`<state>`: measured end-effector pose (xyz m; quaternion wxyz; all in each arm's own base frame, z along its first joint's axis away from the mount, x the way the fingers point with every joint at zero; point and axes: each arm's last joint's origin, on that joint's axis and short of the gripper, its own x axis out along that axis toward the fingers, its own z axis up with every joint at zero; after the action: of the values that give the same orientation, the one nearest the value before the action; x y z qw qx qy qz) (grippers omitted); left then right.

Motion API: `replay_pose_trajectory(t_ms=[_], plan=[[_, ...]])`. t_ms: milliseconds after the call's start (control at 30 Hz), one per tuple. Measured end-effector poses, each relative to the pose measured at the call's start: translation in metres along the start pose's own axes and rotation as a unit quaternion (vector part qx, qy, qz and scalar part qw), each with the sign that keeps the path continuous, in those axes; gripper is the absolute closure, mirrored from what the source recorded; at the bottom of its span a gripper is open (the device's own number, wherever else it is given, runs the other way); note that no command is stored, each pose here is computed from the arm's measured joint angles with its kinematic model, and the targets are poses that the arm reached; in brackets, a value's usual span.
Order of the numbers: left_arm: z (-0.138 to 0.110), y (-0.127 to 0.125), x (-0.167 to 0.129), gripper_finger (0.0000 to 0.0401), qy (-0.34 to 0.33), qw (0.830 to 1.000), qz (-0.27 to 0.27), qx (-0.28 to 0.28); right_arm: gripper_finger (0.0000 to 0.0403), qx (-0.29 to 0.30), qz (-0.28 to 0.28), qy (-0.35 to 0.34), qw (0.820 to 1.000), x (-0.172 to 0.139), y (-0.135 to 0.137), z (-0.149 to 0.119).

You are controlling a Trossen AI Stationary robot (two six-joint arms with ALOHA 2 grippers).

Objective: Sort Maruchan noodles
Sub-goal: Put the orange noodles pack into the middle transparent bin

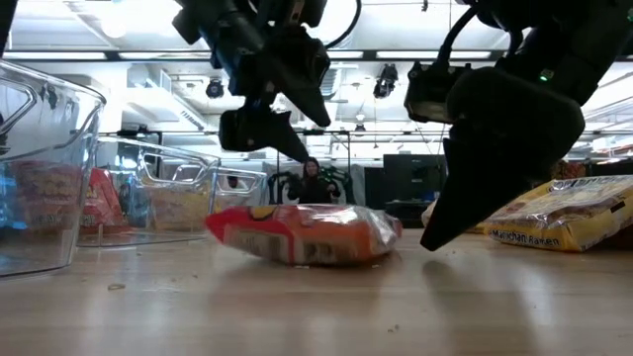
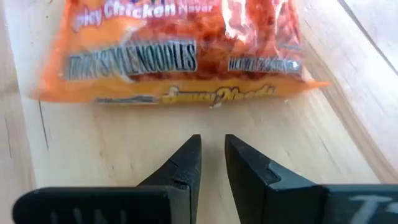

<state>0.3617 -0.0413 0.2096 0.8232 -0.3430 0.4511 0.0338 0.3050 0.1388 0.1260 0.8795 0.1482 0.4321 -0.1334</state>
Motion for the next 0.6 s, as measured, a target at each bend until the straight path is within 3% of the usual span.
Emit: replay_pose_trajectory(t_ms=[267,600], plan=[[0.006,0.0,-0.012,0.0193,0.012,0.998,0.058,0.026,0.034,-0.015,0.012,-0.014,1.0,-0.006,0.005,0.008],[-0.003,0.008,-0.009,0.0193,0.035,0.996,0.079,0.026,0.034,-0.058,0.049,-0.083,0.994,-0.016,0.021,0.033]])
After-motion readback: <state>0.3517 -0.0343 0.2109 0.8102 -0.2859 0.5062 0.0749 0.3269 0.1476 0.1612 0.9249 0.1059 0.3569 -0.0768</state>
